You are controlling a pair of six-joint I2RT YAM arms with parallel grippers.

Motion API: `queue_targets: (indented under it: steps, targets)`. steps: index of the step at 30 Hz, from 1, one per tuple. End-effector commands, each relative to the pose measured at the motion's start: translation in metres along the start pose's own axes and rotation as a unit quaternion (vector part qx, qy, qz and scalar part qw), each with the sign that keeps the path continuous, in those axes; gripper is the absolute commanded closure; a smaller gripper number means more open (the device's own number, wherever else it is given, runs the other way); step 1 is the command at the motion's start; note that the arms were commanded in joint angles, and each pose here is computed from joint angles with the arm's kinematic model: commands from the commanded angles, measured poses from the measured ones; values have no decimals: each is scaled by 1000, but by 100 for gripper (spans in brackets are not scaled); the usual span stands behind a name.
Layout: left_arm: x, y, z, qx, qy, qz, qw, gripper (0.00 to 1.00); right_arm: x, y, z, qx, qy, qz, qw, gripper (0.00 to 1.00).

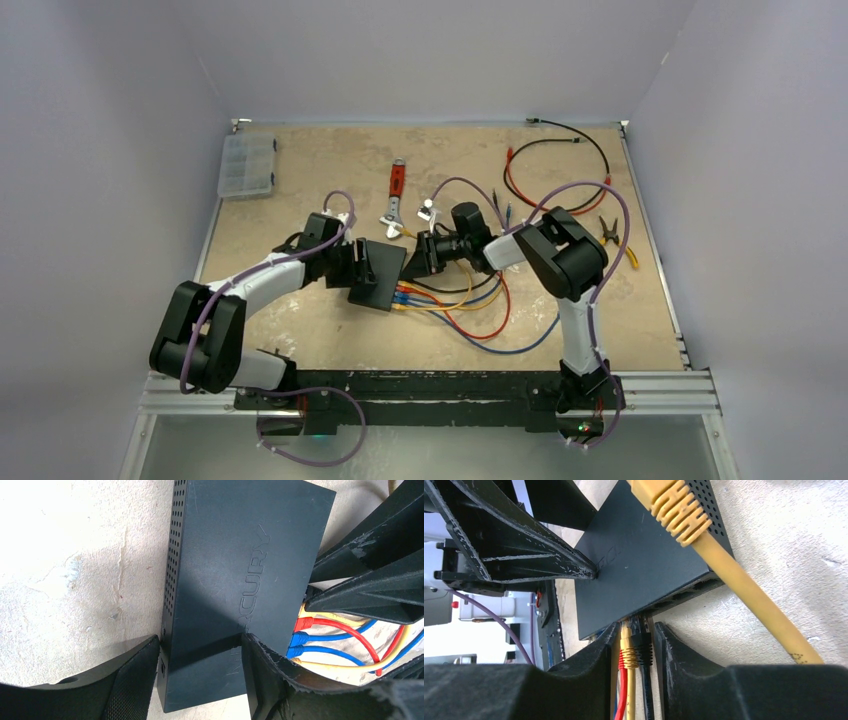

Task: Pull the plug from the switch port
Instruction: Pull the connector from the switch port.

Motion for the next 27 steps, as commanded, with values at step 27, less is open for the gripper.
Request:
queue_targets:
  steps: [27]
  targets:
    - [-1, -7, -12, -21, -13, 7, 1000, 43, -13, -21, -20, -37, 4, 20, 999, 85]
Point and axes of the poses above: each gripper's point midway between its finger pads, its own x axis back along the fingers, its own z axis along the line the jaws close on, y = z × x, the point moved 4 cm from there along x, back along the fingers, and after that the axes turned 8 degrees about x, right-handed, at the moved point
